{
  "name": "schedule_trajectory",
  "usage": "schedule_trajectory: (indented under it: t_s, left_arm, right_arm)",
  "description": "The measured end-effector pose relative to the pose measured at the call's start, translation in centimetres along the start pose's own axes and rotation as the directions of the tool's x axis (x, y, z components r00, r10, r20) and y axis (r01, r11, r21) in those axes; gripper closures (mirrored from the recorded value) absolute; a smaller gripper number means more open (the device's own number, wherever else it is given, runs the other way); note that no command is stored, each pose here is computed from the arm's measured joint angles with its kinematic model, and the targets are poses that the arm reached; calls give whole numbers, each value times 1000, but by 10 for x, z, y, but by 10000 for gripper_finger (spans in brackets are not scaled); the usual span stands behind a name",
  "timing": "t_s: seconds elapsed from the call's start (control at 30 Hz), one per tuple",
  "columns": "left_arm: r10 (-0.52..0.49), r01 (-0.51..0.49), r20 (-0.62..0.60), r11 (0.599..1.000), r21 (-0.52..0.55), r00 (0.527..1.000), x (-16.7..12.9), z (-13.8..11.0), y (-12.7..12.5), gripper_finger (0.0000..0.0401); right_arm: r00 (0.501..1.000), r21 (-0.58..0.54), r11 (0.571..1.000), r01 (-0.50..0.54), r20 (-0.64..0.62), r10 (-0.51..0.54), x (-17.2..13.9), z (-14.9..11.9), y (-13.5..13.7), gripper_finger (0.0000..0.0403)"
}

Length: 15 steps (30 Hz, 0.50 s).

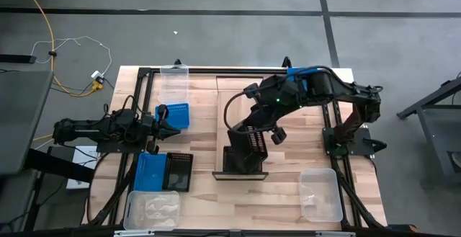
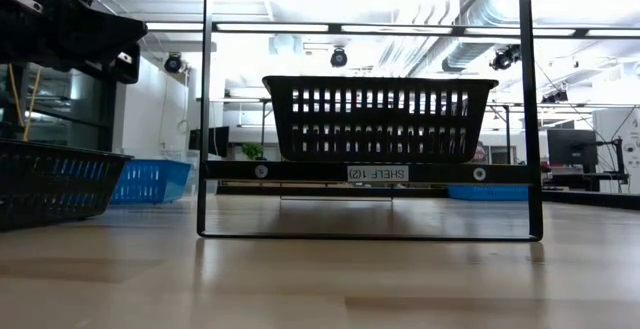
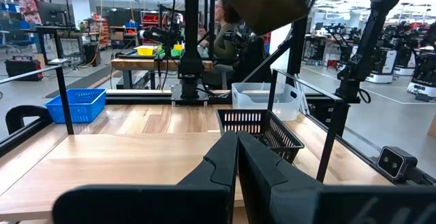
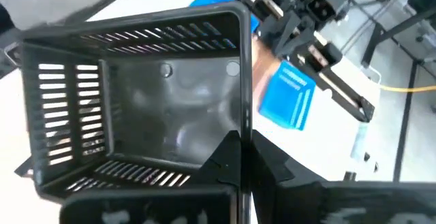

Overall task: Stack baskets on shelf by color
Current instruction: Stack the right black bin on top of the other black bin on the shelf

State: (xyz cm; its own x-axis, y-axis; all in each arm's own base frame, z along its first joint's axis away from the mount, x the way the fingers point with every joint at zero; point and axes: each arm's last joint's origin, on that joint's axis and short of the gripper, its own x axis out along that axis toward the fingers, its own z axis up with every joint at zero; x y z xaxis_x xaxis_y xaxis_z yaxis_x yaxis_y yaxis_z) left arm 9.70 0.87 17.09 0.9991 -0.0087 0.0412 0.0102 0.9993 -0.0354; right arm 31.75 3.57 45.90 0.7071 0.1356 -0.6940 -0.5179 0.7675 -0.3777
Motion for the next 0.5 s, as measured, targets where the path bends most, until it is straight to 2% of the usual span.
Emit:
schedule_trajectory:
  t_s: [0.27, 0.5]
  left_arm:
    - [0, 0, 0, 1000, 0, 1000, 0, 0, 0, 398]
    - [0, 0, 0, 1000, 0, 1000, 0, 0, 0, 398]
  right_arm:
    - [994, -8, 1000, -11, -106, 10, 0, -6, 7, 403]
    - [991, -37, 999, -10, -131, 5, 0, -2, 17, 403]
